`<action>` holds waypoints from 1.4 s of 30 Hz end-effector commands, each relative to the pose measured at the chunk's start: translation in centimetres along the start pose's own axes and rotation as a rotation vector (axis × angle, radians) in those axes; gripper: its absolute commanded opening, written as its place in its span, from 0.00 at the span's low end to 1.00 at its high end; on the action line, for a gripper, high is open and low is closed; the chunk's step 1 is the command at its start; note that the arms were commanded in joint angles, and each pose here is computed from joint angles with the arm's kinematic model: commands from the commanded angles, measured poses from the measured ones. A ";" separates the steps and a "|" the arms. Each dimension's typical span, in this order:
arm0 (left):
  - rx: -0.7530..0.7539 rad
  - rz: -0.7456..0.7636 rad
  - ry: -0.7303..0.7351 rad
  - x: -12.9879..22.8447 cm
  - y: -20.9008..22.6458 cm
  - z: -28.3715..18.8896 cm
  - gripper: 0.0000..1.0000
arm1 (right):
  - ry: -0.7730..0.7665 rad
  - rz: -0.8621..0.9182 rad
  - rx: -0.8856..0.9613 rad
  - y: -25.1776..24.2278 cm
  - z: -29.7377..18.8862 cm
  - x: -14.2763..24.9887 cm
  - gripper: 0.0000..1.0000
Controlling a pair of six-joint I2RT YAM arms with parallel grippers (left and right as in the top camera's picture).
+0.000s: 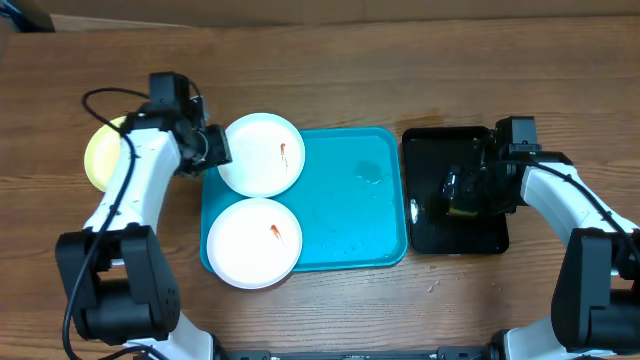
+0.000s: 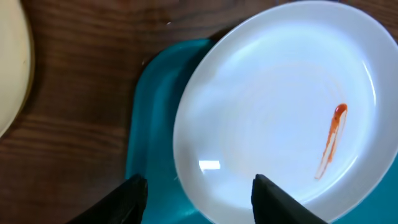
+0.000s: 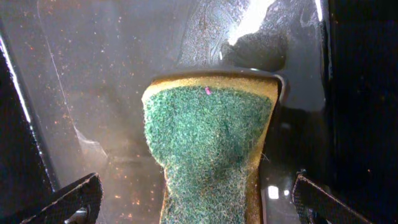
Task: Clean dirty plates on tray and stack at the side
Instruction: 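Move left gripper to the upper white plate and grasp its rim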
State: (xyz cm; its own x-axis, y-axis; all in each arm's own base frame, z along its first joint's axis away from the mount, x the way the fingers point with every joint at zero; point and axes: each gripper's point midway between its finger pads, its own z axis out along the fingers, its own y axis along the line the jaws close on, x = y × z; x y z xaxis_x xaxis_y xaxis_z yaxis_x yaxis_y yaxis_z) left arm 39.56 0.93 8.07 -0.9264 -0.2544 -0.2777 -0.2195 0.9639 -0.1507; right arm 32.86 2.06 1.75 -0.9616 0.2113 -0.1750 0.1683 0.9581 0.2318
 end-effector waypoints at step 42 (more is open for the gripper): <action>0.342 0.265 0.087 6.3 -13.8 4.9 0.51 | -0.001 0.001 0.001 0.0 -0.1 0.0 1.00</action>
State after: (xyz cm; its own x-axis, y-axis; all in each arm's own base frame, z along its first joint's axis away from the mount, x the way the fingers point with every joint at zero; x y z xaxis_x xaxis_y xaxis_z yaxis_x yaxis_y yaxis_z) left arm 38.88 -12.07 3.89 -0.9619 -0.0259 -0.2723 0.0850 0.9179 -0.3877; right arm 32.71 2.11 1.72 -0.9628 0.2113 -0.1687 0.1692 0.9575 0.2336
